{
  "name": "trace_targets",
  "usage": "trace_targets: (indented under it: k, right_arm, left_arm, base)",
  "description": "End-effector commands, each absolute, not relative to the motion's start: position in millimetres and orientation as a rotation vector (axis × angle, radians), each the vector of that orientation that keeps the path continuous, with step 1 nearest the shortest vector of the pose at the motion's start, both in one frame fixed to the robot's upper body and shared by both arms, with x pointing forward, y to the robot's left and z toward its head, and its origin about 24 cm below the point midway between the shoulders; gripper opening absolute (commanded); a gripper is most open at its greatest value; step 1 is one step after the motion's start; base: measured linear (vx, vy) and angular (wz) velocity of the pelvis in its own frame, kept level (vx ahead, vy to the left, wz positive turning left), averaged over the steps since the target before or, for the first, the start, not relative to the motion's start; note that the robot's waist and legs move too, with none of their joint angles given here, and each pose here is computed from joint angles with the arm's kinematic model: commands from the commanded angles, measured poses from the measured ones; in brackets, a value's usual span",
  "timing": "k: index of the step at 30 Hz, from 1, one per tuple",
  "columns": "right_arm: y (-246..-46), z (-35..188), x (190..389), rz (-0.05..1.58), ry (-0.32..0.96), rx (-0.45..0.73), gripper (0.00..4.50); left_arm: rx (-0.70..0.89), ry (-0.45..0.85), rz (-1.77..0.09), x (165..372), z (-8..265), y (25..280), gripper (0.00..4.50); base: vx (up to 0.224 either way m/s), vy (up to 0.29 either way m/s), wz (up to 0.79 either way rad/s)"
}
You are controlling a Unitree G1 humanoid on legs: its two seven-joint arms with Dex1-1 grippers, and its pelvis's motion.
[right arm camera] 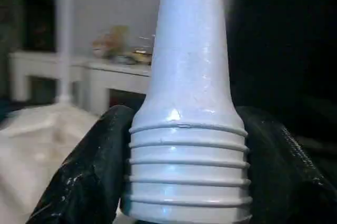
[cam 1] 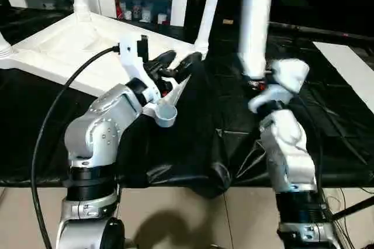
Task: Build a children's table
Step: Pick table leg
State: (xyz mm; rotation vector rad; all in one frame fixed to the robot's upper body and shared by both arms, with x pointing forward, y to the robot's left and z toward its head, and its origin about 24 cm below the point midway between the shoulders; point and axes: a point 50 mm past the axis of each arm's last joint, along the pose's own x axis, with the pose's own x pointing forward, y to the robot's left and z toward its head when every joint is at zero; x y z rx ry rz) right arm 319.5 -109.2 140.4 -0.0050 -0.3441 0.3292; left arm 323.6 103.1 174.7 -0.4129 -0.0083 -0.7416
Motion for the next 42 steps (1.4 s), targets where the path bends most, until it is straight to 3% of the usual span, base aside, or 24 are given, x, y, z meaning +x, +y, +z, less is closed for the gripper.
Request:
trace_targets:
  k: [1, 7, 8, 11, 13, 14, 17, 21, 24, 26, 35, 37, 39, 42]
  right_arm:
    - [-101.0, 143, 315.7, 0.386, -0.370, -0.146, 2.73]
    - [-83.4, 135, 313.3, 0.469, -0.371, -0.319, 2.73]
    - [-76.3, 133, 310.5, 0.500, -0.397, -0.385, 2.73]
    - [-73.0, 132, 308.8, 0.513, -0.409, -0.425, 2.73]
    - [-71.2, 129, 307.6, 0.524, -0.419, -0.496, 2.73]
    - [-71.0, 128, 307.3, 0.526, -0.423, -0.523, 2.73]
    - [-71.5, 126, 307.5, 0.526, -0.437, -0.652, 2.73]
    - [-75.8, 127, 308.6, 0.492, -0.470, -0.755, 2.73]
    - [-74.3, 128, 307.6, 0.495, -0.496, -0.775, 2.73]
    - [-72.3, 124, 305.2, 0.509, -0.498, -0.800, 2.73]
    - [-73.8, 125, 305.8, 0.458, -0.515, -0.872, 2.73]
    - [-73.3, 126, 306.2, 0.475, -0.519, -0.859, 2.73]
    - [-73.4, 129, 305.3, 0.501, -0.527, -0.784, 3.29]
    - [-74.1, 132, 305.4, 0.512, -0.530, -0.706, 3.48]
  left_arm:
    - [-0.457, -0.058, -0.756, 325, 188, 94, 4.50]
    - [-0.558, -0.089, -0.722, 332, 197, 87, 4.50]
    - [-0.615, -0.088, -0.675, 336, 198, 89, 4.50]
    - [-0.647, -0.078, -0.618, 341, 196, 94, 4.50]
    - [-0.767, -0.099, -0.572, 345, 199, 102, 4.50]
    - [-0.816, -0.101, -0.567, 346, 200, 105, 4.23]
    - [-0.883, -0.091, -0.551, 349, 203, 108, 4.16]
    - [-0.931, -0.067, -0.481, 355, 201, 110, 3.73]
    - [-1.001, -0.085, -0.471, 356, 203, 111, 3.72]
    - [-1.034, -0.077, -0.479, 357, 201, 110, 3.31]
    - [-0.995, -0.074, -0.472, 358, 203, 111, 2.68]
    - [-0.962, -0.090, -0.465, 358, 205, 112, 2.41]
    - [-0.886, -0.105, -0.477, 357, 206, 113, 2.32]
    - [-0.822, -0.110, -0.495, 357, 206, 115, 1.99]
  base:
    - [0.000, 0.000, 0.00]
    - [0.000, 0.000, 0.00]
    - [0.000, 0.000, 0.00]
    - [0.000, 0.000, 0.00]
    - [0.000, 0.000, 0.00]
    - [0.000, 0.000, 0.00]
    - [0.000, 0.000, 0.00]
    - [0.000, 0.000, 0.00]
    - [0.000, 0.000, 0.00]
    - [0.000, 0.000, 0.00]
    - [0.000, 0.000, 0.00]
    - [0.000, 0.000, 0.00]
    - [0.000, 0.000, 0.00]
    - [0.000, 0.000, 0.00]
